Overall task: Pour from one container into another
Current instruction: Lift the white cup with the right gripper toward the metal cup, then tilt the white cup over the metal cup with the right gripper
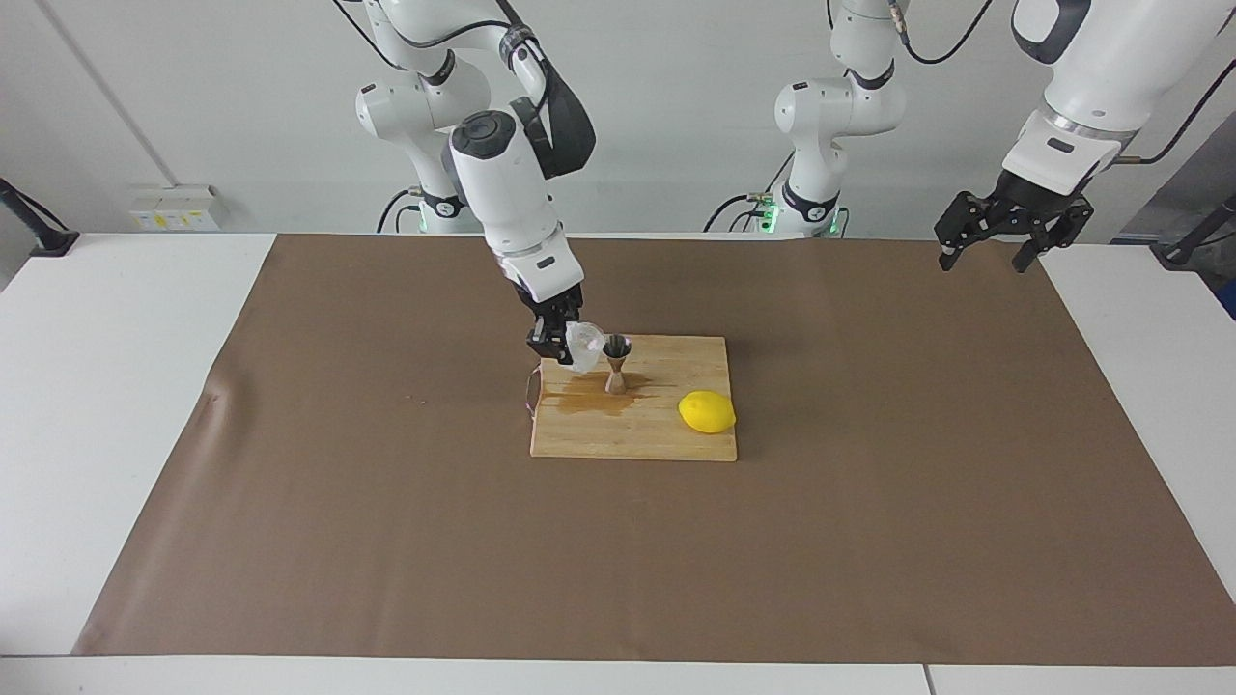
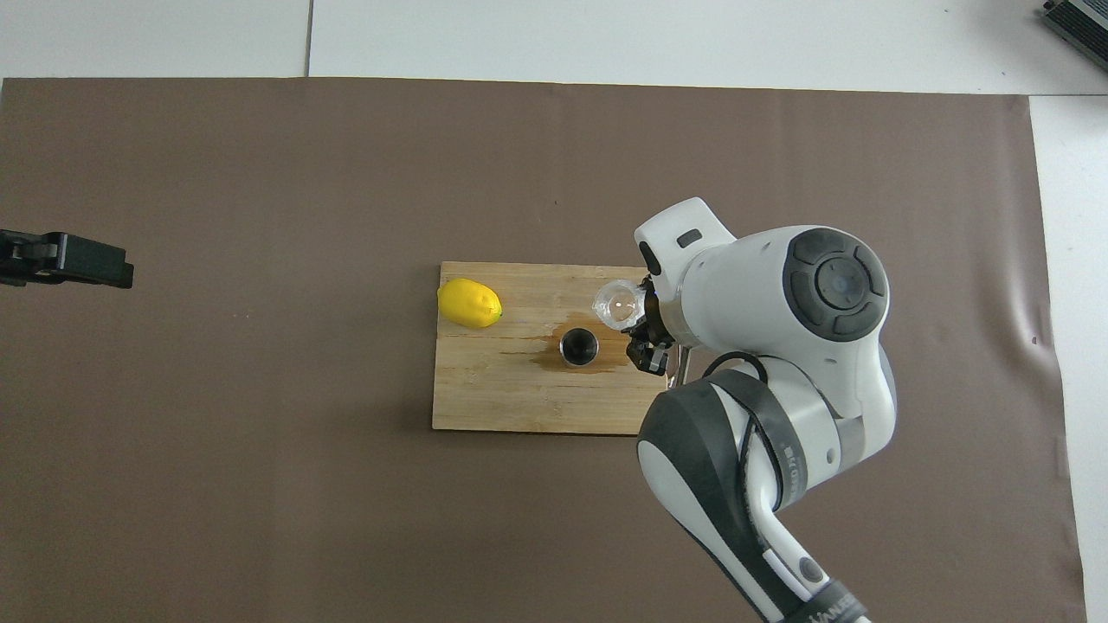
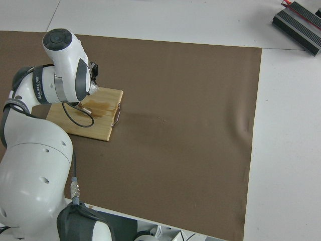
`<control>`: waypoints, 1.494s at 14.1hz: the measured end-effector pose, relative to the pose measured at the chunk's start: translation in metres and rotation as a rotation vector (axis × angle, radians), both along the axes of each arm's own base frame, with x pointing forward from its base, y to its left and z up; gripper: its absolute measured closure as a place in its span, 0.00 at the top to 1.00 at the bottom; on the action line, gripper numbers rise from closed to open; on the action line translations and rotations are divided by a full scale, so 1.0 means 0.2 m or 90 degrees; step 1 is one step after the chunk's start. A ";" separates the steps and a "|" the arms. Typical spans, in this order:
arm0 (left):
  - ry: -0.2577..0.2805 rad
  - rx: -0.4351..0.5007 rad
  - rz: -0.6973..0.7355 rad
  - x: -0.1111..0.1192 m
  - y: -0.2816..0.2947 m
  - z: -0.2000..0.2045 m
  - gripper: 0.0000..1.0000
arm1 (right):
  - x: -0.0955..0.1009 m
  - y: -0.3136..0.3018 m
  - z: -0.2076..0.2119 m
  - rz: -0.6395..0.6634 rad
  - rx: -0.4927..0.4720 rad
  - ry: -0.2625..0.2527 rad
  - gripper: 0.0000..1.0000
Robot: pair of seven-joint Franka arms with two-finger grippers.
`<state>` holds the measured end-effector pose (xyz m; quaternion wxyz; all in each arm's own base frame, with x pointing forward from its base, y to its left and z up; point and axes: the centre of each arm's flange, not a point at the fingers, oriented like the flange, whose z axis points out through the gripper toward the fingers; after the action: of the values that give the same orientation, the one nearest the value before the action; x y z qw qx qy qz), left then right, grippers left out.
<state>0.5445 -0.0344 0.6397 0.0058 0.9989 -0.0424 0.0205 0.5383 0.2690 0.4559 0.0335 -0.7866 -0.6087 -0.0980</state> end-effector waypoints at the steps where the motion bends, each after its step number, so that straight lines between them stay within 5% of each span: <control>1: 0.000 0.000 0.000 0.00 0.00 0.00 1.00 | -0.01 0.02 -0.01 0.011 -0.015 -0.001 0.46; 15: 0.001 0.000 -0.001 0.00 0.00 -0.01 1.00 | -0.16 0.24 -0.03 0.155 -0.215 -0.086 0.46; 21: 0.001 0.000 -0.001 0.00 0.00 -0.01 1.00 | -0.21 0.33 -0.02 0.149 -0.263 -0.131 0.46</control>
<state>0.5449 -0.0351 0.6385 0.0057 0.9989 -0.0430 0.0195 0.4960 0.3351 0.4512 -0.1789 -0.6872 -0.7026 -0.0464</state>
